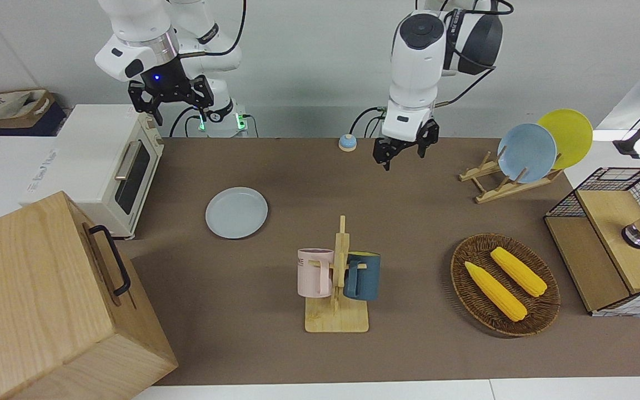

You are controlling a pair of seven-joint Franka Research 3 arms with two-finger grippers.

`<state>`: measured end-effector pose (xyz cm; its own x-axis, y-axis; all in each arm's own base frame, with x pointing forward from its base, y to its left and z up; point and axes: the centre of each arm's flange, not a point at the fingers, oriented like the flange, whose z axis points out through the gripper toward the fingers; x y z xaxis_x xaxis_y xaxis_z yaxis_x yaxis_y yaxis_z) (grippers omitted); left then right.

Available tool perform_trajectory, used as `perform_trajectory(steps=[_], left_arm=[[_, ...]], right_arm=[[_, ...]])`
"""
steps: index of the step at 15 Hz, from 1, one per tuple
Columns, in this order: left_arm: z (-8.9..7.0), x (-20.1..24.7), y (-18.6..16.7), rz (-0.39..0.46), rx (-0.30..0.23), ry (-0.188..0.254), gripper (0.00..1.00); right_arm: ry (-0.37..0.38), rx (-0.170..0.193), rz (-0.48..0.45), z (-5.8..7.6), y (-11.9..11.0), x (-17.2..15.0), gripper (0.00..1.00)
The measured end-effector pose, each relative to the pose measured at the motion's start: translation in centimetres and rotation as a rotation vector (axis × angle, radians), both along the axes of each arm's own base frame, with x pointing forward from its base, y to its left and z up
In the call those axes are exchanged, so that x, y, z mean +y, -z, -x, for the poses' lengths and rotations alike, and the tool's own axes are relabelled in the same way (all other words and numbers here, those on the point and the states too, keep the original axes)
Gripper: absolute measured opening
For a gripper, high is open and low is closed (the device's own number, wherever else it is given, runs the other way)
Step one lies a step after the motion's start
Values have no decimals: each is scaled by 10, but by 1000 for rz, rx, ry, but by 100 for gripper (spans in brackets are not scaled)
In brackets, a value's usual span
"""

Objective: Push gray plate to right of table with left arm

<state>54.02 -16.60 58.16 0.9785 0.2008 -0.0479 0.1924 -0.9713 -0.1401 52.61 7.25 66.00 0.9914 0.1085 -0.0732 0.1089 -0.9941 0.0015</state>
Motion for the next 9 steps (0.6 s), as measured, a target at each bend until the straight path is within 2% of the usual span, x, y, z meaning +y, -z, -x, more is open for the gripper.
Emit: perform_trajectory(steps=[5,9], left_arm=[[-6,87,-21,84,15,81,100],[-7,157,-23,147,37,146,100]], right_arm=[[0,0,0,0,0,0,99],[0,0,0,0,0,0,99]])
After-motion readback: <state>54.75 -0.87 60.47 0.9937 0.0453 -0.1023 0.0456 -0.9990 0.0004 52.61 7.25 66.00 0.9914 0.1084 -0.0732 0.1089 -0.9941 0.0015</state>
